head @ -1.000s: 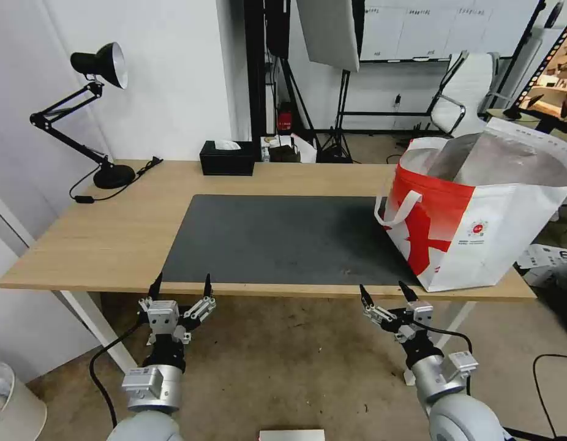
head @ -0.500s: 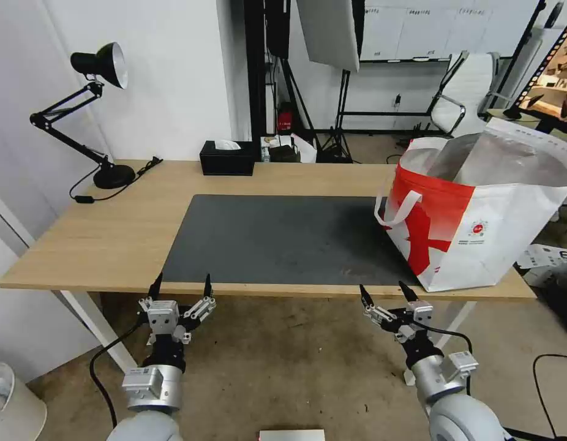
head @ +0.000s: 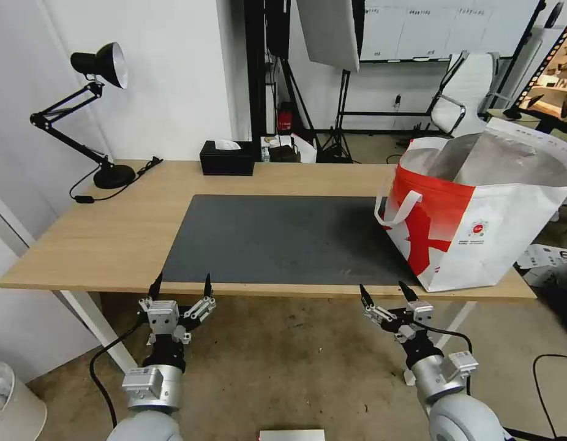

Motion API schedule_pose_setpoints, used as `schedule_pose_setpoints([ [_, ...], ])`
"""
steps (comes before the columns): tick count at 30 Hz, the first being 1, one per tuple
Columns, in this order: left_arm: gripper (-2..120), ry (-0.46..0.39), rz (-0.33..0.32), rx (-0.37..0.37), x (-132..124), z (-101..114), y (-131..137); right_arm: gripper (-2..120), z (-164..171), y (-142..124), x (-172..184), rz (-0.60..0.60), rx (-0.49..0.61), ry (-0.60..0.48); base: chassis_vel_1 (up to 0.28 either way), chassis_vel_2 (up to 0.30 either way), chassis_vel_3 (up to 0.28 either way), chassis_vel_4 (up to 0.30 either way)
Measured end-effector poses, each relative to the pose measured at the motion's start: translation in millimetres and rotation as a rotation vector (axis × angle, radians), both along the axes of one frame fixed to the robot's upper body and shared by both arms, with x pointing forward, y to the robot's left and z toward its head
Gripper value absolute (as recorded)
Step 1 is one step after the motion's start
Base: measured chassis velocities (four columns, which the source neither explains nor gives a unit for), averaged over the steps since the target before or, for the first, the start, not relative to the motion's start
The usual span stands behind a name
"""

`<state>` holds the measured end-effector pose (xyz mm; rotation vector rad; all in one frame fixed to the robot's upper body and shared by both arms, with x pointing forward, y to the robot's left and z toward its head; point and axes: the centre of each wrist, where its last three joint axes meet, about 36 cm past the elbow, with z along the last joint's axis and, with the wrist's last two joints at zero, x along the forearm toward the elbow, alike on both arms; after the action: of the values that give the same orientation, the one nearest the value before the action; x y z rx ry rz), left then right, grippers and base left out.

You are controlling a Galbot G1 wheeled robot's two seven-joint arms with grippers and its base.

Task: Pick up the trash from the table and place it into the takeout bag.

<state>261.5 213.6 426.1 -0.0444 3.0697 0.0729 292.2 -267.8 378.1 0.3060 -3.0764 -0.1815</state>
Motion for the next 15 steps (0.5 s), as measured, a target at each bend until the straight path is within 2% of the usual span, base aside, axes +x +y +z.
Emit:
schedule_pose_setpoints([
  [15, 100, 0.000, 0.000, 0.000, 0.0, 0.0, 0.0, 100, 0.0, 0.0, 0.0, 0.000, 0.000, 0.000, 0.000, 0.000, 0.000, 0.000],
])
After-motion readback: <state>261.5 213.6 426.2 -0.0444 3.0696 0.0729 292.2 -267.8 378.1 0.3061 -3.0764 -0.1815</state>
